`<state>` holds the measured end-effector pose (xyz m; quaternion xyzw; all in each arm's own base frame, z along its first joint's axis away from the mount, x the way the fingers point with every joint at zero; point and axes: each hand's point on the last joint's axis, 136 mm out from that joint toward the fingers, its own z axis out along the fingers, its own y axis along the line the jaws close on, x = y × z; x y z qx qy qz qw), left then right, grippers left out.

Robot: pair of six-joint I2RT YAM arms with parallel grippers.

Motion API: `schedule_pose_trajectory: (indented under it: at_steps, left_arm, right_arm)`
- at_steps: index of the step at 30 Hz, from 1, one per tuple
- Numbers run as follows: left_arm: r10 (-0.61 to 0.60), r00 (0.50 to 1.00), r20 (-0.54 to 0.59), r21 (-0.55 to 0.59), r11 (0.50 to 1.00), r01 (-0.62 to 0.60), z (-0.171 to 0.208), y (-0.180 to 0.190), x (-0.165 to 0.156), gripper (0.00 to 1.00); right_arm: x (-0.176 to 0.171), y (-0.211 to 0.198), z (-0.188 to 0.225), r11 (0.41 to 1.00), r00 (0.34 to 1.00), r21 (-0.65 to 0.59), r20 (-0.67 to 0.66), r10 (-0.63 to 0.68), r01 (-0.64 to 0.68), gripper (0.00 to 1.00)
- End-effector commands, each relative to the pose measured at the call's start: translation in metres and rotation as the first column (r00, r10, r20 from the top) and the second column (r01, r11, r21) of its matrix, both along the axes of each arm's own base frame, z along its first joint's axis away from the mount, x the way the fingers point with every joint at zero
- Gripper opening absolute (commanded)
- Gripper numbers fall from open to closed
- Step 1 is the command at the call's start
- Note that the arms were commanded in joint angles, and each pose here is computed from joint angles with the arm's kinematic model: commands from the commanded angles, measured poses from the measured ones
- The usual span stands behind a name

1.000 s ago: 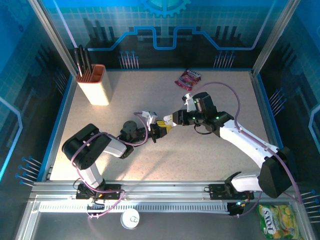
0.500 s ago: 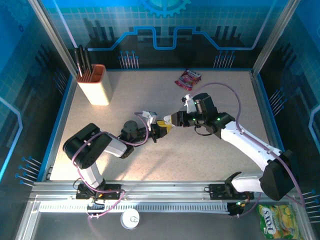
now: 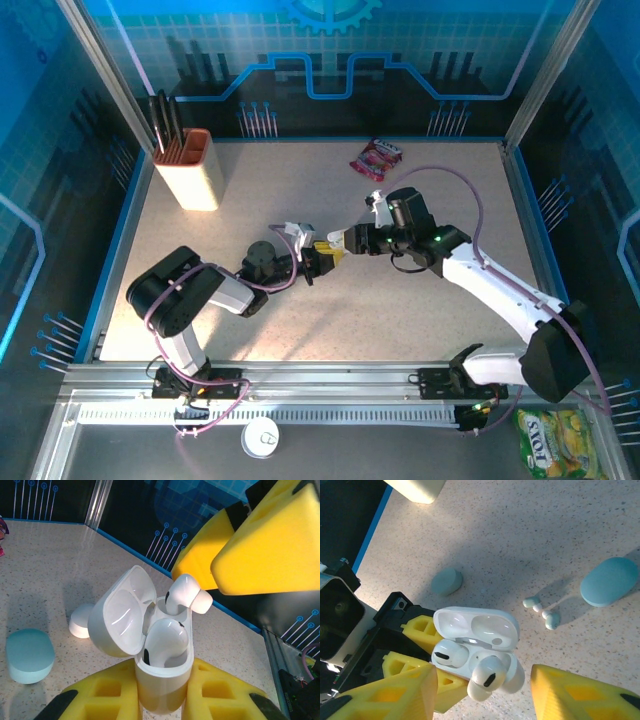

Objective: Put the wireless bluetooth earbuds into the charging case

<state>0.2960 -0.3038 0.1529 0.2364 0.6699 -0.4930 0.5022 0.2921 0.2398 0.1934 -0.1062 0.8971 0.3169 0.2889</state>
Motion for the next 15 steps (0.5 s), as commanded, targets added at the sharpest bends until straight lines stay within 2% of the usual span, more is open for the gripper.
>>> schedule_pose_trajectory:
  at_steps: [1,5,10,12,15]
  left_arm:
    - [0.007,0.999,0.04,-0.029,1.0,-0.006,0.012,-0.003,0.006,0.04]
    - [0.009,0.999,0.039,-0.024,1.0,-0.008,0.01,-0.002,0.006,0.04]
    - [0.007,0.999,0.038,-0.025,1.0,-0.006,0.01,-0.002,0.006,0.04]
    - [0.002,0.999,0.037,-0.026,1.0,-0.001,0.01,-0.003,0.005,0.04]
    - [0.004,0.999,0.043,-0.027,1.0,-0.003,0.011,-0.003,0.005,0.04]
  right_arm:
    - [-0.008,-0.006,0.004,1.0,1.0,-0.008,0.01,-0.002,0.002,0.55]
    - [-0.015,-0.007,0.006,1.0,1.0,0.009,0.006,-0.003,0.003,0.53]
    - [-0.022,-0.007,0.0,1.0,1.0,0.015,-0.014,0.019,-0.019,0.39]
    - [-0.023,-0.006,-0.002,1.0,0.999,0.011,-0.024,0.025,-0.025,0.28]
    - [-0.023,-0.002,0.0,0.999,0.999,0.033,-0.028,0.04,-0.039,0.25]
